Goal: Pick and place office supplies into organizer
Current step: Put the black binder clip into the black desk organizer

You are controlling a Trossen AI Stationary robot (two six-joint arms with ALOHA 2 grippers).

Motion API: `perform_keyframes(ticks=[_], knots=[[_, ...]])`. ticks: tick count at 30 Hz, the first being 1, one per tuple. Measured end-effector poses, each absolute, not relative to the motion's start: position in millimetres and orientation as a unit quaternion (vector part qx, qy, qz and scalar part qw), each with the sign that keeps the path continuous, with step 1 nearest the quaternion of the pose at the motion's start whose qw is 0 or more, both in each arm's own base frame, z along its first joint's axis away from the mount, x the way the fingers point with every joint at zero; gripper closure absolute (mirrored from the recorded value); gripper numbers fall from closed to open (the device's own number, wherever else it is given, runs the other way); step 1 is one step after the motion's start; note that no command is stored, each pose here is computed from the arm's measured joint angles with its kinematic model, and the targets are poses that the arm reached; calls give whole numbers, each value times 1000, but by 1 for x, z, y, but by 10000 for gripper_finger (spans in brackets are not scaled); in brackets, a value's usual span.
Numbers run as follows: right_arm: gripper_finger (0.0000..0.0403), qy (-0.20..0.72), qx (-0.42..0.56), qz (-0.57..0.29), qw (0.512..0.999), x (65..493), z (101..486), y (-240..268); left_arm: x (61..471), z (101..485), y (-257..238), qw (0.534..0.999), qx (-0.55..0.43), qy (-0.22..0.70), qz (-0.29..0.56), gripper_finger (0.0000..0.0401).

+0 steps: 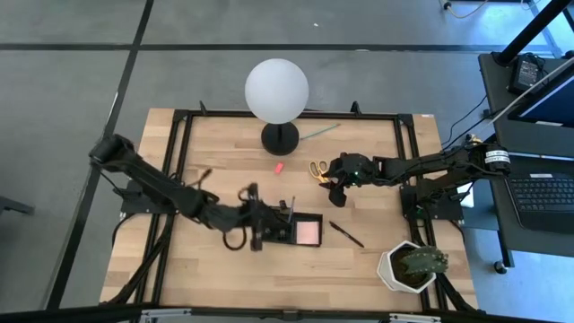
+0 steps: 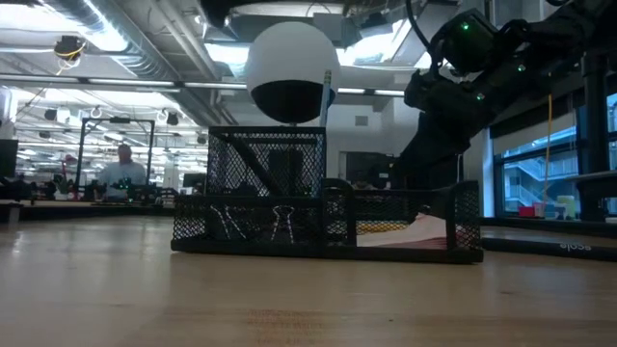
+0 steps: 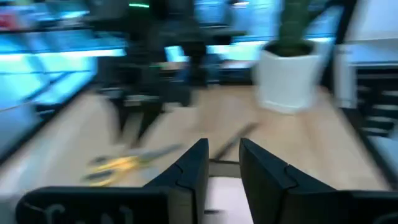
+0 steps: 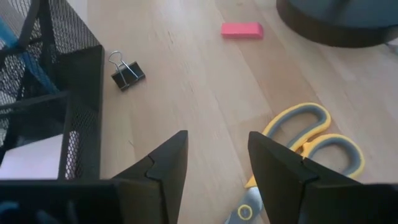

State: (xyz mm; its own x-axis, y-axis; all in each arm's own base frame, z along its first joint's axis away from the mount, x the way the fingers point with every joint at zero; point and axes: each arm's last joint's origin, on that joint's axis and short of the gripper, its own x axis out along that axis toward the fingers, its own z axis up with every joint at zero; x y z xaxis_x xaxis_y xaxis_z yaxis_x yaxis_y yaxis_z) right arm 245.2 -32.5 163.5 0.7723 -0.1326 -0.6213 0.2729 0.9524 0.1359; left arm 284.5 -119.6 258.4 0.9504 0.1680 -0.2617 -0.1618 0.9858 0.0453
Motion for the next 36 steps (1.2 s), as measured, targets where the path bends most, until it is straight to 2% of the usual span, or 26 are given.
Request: perform_keyframes(ticks=[4, 7, 13, 18, 22, 27, 36], knots=[[232, 319, 112, -109, 935, 245, 164, -32, 274, 265, -95, 974, 32, 172, 142, 317], [232, 319, 112, -109, 935, 245, 164, -32, 275, 264, -79, 969, 9, 189, 157, 317], [232, 318, 111, -109, 935, 245, 164, -32, 291, 264, -65, 982, -1, 177, 71, 317], [232, 311, 111, -108, 938, 246, 165, -33, 313, 257, -58, 991, 1, 130, 40, 317], [232, 311, 110, -108, 938, 246, 165, -33, 326, 246, -61, 993, 38, 112, 3, 317], [232, 307, 112, -108, 939, 247, 165, -33, 333, 236, -56, 990, 77, 116, 24, 317], [232, 302, 124, -112, 939, 247, 166, -33, 340, 249, -27, 983, 141, 105, 46, 317]])
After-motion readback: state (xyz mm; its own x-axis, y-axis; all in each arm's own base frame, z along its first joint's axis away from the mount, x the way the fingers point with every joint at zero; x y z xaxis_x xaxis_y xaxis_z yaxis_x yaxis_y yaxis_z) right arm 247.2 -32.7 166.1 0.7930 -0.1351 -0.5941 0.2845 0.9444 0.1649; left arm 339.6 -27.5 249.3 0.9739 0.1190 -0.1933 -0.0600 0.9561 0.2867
